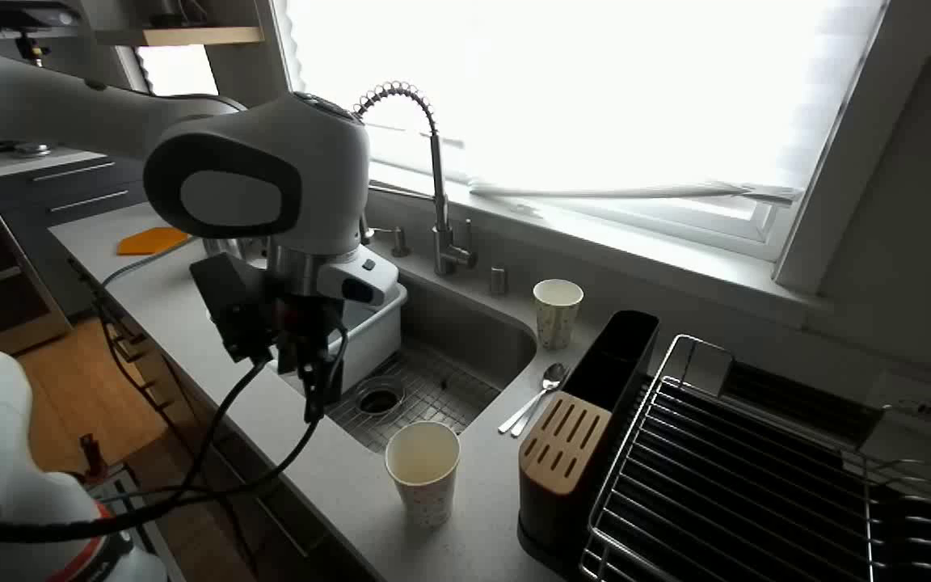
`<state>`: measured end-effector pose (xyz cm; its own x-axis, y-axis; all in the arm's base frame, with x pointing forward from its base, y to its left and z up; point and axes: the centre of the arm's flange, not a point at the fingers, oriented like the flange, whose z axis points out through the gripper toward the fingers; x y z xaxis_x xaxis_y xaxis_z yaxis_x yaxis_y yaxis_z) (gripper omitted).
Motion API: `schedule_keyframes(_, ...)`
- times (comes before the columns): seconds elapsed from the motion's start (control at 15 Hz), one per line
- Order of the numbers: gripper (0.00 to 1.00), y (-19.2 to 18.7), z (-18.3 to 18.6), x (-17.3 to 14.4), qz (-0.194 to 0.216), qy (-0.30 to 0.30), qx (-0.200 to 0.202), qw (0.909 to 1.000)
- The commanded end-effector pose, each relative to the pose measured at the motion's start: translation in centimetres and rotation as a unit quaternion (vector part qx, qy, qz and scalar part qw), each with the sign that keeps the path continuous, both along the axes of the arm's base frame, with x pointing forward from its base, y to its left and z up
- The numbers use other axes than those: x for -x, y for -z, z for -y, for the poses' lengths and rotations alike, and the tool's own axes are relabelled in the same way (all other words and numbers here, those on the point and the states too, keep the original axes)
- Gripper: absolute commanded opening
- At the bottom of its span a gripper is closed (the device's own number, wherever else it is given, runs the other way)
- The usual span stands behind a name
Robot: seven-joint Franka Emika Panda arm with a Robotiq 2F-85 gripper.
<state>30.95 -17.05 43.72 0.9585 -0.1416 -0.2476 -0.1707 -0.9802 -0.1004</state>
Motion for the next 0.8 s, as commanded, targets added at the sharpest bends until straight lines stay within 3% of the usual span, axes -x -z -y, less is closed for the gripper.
schedule_keyframes(0.0,1.0,0.0,0.0,0.0,0.0,0.0,0.0,1.0)
schedule_keyframes(0.33,1.0,0.0,0.0,0.0,0.0,0.0,0.0,1.0)
schedule_keyframes(0.53,1.0,-1.6,-3.1,-2.5,0.05,-0.053,0.025,0.997)
schedule_keyframes(0.73,1.0,-4.2,-8.1,-5.5,0.105,-0.117,0.064,0.9855)
